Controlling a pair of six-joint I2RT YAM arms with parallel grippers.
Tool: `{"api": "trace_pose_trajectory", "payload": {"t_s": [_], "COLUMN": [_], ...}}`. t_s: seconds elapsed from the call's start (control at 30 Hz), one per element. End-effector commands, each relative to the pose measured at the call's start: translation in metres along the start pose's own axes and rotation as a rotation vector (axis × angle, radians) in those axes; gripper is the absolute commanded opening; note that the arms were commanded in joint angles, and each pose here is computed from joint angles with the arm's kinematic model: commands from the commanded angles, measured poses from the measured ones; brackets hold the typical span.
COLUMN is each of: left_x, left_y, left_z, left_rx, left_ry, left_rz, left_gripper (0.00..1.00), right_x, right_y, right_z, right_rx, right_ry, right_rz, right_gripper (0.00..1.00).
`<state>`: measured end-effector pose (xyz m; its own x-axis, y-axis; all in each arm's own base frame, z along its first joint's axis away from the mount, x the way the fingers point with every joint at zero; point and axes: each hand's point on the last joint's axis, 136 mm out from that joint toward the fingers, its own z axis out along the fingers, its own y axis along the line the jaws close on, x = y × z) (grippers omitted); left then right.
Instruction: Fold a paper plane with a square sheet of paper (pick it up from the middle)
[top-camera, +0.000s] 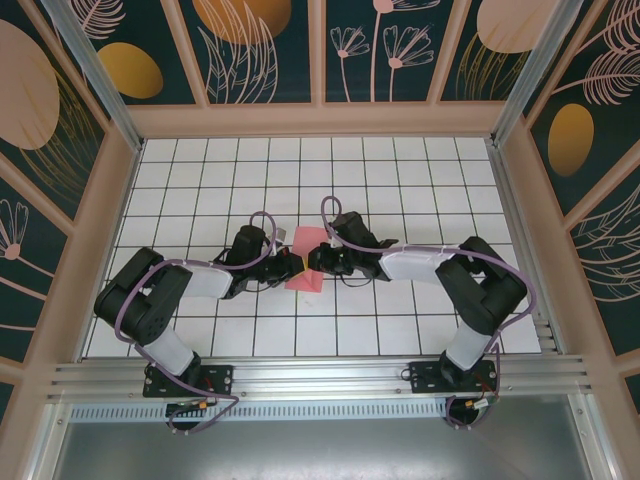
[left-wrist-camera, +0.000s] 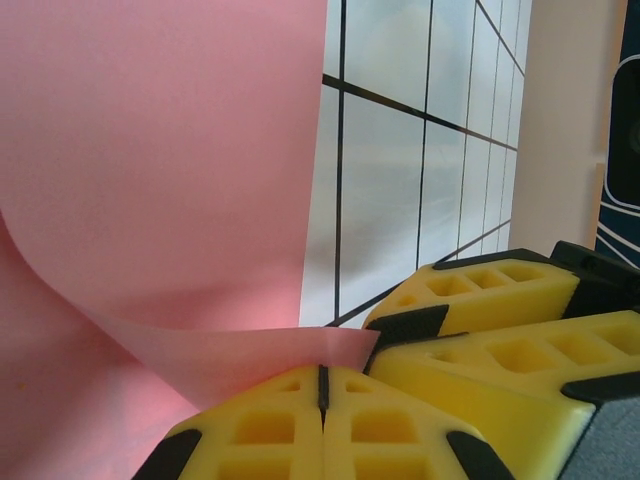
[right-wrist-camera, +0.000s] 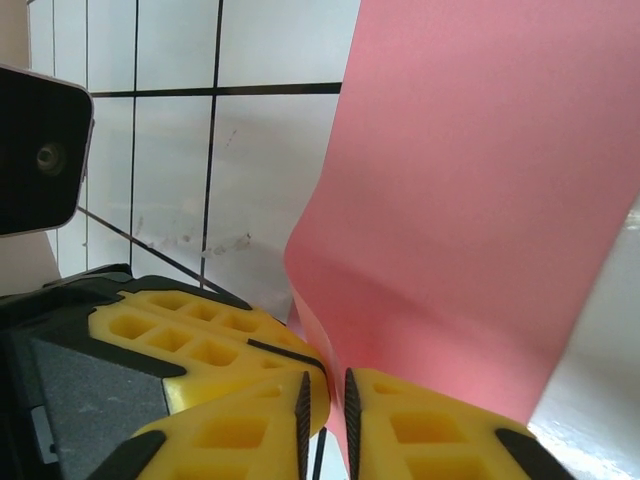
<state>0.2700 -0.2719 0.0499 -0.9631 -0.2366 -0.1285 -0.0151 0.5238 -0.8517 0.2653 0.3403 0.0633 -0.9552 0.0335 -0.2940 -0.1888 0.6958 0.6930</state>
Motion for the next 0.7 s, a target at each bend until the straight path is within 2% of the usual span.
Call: {"api": "trace_pose_trajectory", "payload": {"t_s": [0.0, 0.13, 0.23, 0.4, 0.67], "left_x": [-0.003, -0.003, -0.003, -0.003, -0.008], "left_y": [-0.008, -0.011, -0.013, -0.024, -0.028], "left_z": [0.001, 0.0, -0.001, -0.001, 0.005], "left_rx": [0.013, 0.019, 0.026, 0.077, 0.092], "left_ry": [-0.003, -0.004, -0.005, 0.002, 0.008], "left_rz": [0.035, 0.042, 0.05, 0.062, 0.063], "left_gripper": [0.0, 0.01, 0.06, 0.17, 0.2], "right_x": [-0.011, -0.014, -0.016, -0.019, -0.017], "right_y": [0.008, -0.002, -0.013, -0.028, -0.039], "right_z": [0.003, 0.003, 0.001, -0.002, -0.003], "right_rx": [-0.029, 0.025, 0.086, 0.162, 0.208], "right_ry": [-0.018, -0.039, -0.063, -0.085, -0.092], "right_rz": [-0.012, -0.003, -0.002, -0.007, -0.002], "right_gripper": [0.16, 0.09, 0.06, 0.06, 0.06]}}
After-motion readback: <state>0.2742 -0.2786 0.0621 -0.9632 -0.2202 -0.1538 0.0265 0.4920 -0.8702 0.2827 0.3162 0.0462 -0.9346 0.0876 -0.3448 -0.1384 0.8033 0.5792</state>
